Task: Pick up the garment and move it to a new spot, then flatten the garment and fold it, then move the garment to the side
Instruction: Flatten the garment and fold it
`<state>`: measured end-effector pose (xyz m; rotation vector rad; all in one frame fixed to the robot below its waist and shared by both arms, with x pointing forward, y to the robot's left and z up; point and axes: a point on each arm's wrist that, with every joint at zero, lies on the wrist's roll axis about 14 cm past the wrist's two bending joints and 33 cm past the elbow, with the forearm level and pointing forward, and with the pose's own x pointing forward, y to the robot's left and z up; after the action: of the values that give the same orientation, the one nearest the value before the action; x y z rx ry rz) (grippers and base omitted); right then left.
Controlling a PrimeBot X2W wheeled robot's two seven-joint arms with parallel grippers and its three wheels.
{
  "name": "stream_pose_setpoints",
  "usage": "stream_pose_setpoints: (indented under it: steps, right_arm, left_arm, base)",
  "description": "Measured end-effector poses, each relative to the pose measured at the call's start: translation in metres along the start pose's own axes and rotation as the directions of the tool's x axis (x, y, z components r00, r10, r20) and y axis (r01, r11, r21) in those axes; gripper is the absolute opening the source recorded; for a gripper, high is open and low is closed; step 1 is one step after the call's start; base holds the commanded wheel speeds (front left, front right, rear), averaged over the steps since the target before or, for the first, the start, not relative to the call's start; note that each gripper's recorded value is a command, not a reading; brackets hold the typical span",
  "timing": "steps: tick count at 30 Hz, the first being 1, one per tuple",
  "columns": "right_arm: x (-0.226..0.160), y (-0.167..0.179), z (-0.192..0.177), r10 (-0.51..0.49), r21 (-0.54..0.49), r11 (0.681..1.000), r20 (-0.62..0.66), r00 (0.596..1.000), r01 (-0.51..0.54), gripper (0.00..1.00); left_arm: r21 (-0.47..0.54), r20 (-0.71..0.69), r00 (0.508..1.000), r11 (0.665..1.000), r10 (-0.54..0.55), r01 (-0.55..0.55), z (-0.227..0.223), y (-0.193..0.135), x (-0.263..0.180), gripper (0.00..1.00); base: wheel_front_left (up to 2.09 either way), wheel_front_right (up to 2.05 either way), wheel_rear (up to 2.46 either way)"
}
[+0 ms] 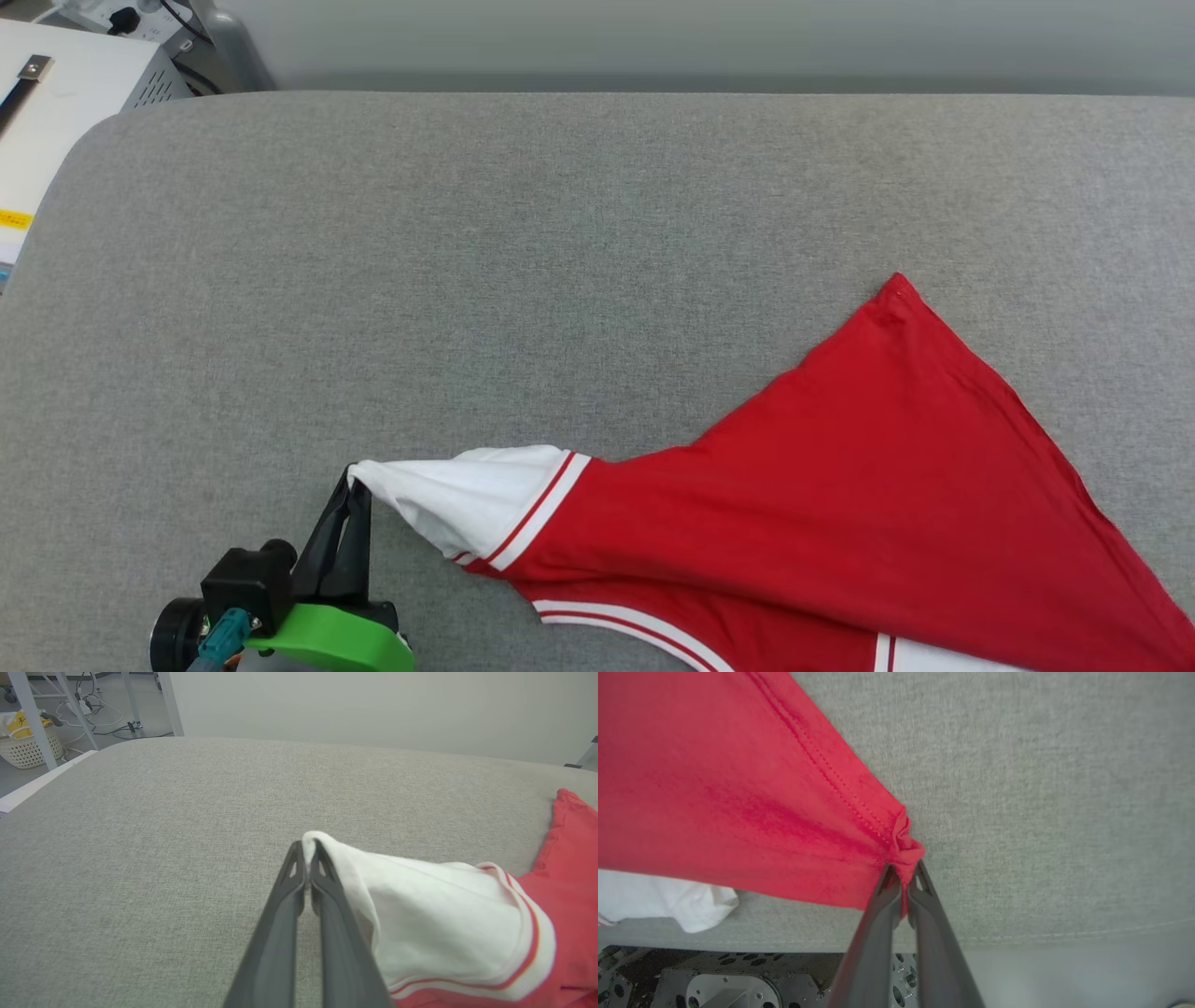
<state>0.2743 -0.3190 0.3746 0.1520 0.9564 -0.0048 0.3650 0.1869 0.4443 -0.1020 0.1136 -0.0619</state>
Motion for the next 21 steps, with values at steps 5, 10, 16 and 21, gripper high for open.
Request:
stream_pose_setpoints:
  steps: [5,10,16,21]
  right_arm:
    - [0.000,0.010,-0.033,0.010,0.079,0.997,-0.063,0.998,-0.005,0.00]
    - [-0.004,0.013,-0.003,0.010,0.043,0.999,0.033,0.999,-0.011,1.00]
    - [-0.018,0.034,0.104,0.075,-0.129,0.991,0.310,0.948,-0.036,1.00]
    - [-0.028,0.069,0.180,0.178,-0.305,0.951,0.420,0.890,-0.046,1.00]
  left_arm:
    - [-0.001,-0.007,1.000,1.000,0.002,-0.002,-0.002,0.000,-0.002,0.00]
    - [0.000,-0.011,1.000,1.000,0.000,0.000,-0.003,0.000,-0.003,0.00]
    - [0.005,-0.014,1.000,1.000,-0.003,0.003,-0.004,0.000,-0.003,0.00]
    - [0.007,-0.016,1.000,1.000,-0.011,0.011,-0.004,-0.002,-0.001,0.00]
  base:
    - [0.00,0.00,0.00]
    - [0.00,0.00,0.00]
    - [0.00,0.00,0.00]
    - [0.00,0.00,0.00]
